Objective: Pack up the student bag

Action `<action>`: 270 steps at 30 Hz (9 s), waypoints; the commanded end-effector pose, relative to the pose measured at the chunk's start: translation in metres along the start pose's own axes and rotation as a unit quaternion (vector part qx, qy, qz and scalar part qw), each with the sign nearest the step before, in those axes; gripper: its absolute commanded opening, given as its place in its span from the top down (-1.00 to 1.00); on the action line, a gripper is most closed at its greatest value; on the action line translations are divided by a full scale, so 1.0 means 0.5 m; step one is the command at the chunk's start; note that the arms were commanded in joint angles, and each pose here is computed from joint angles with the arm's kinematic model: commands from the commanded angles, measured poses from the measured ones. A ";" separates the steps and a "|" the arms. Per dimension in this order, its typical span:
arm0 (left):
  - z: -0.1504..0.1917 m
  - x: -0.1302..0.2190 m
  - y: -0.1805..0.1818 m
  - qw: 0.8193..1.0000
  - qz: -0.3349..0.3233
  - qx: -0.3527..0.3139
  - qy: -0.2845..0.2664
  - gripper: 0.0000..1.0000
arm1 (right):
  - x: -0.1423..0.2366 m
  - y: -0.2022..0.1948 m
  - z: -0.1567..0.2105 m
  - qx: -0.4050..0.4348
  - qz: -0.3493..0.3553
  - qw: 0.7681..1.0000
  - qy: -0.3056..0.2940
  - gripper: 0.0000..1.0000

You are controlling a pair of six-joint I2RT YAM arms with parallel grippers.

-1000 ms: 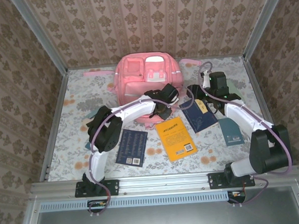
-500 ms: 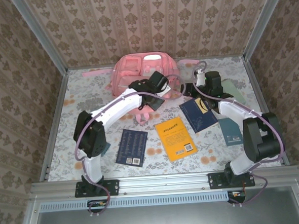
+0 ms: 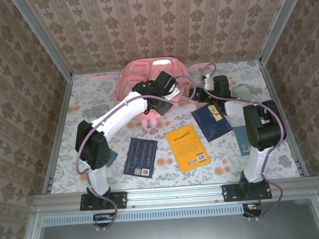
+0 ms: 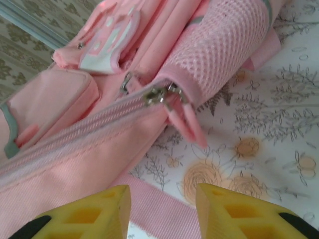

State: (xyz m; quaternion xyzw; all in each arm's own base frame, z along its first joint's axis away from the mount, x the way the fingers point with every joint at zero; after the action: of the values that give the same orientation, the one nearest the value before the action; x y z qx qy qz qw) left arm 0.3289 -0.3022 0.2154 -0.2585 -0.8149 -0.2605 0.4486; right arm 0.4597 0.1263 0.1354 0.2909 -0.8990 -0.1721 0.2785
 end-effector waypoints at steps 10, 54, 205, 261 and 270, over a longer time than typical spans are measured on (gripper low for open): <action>-0.053 0.055 0.024 0.998 -0.012 0.022 -0.053 1.00 | -0.051 -0.013 -0.053 -0.086 -0.088 0.992 -0.042 0.04; -0.062 0.047 0.013 0.999 -0.001 0.026 -0.044 1.00 | -0.058 0.010 -0.082 -0.115 -0.130 0.983 -0.057 -0.15; -0.048 -0.019 0.074 0.992 -0.015 0.123 -0.013 1.00 | 0.053 0.173 0.010 0.093 -0.113 0.989 0.029 1.00; 0.083 -0.017 0.027 0.976 0.094 0.195 0.000 0.10 | 0.060 0.186 0.092 -0.032 -0.009 0.995 0.089 0.40; 0.072 -0.062 -0.010 0.979 0.095 0.170 0.063 0.29 | 0.090 0.179 0.078 -0.039 0.003 0.996 0.074 0.30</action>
State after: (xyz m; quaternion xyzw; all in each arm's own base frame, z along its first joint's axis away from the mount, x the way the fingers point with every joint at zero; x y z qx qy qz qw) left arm 0.3204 -0.2972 0.1680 -0.2512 -0.7989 -0.0690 0.5422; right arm 0.3746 0.1769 0.1624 0.3005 -0.8683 -0.1792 0.3517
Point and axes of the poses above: each hand's point on the last joint's axis, 136 mm out from that joint toward the fingers, its own x axis back along the fingers, its own y axis along the line the jaws close on, z = x × y, the point moved 4 cm from there along x, back along the fingers, and after that the axes turned 11 degrees about x, right-handed, at the moved point
